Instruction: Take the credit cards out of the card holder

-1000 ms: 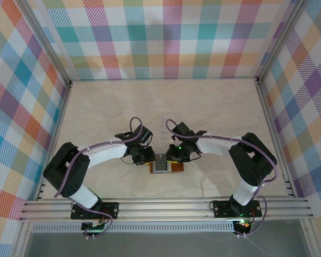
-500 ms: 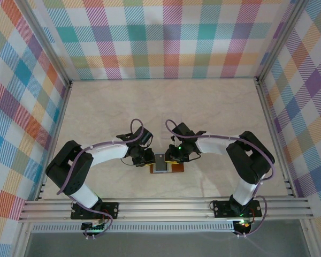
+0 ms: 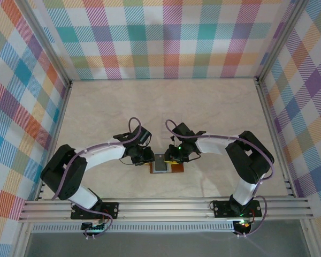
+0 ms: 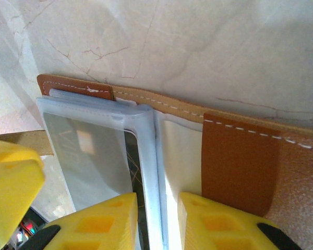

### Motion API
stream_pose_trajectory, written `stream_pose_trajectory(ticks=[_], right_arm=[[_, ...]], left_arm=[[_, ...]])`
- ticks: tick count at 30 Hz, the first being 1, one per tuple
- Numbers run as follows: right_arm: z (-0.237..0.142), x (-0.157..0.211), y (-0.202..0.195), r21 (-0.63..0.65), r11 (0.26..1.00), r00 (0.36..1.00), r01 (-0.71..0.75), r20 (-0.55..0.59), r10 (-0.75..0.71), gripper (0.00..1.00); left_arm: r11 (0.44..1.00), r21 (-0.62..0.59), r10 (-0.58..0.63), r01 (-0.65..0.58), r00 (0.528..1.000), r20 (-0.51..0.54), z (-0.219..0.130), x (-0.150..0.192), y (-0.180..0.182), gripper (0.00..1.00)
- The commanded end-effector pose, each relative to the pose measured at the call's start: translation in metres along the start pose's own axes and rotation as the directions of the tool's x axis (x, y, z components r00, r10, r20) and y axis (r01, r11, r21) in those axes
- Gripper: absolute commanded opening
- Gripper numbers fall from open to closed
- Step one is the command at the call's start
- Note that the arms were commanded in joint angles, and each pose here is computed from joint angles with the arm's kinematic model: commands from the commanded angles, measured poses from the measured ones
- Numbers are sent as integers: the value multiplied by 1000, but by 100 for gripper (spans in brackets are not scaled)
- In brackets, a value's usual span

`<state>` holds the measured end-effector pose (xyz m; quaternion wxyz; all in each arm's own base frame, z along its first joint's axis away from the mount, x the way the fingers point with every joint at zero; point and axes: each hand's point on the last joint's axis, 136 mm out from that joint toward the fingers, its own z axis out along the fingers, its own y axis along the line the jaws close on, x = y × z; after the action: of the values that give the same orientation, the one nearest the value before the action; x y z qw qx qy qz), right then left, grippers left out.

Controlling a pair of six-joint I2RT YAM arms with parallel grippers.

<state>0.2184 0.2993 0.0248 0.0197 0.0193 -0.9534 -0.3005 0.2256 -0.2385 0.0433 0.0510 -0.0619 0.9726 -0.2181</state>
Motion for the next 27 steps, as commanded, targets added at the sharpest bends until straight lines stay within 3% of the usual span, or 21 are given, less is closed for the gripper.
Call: stream_pose_trajectory(ticks=[1,14,17,23,27], right_arm=[[6,5,-9,14,1000,1000,-14,-26,14,28],[8,6,-10,16,1000,999,-18,-32,18,33],[11,7,-10,12,1000,999,-24,-43,24,27],[13,9,-15,30,999,998,-40,-51,42,29],[13,9,-23,69,996,997,-53,-45,56,25]], left_arm=[[999,50,12,-11,1000,-14,-4,2,-12,22],[1000,-16,-5,4,998,-64,27,9,8,21],[999,-50,-12,8,997,-72,31,11,17,19],[996,-87,-18,10,995,-93,36,17,28,17],[994,-112,-25,14,995,-98,37,18,33,16]])
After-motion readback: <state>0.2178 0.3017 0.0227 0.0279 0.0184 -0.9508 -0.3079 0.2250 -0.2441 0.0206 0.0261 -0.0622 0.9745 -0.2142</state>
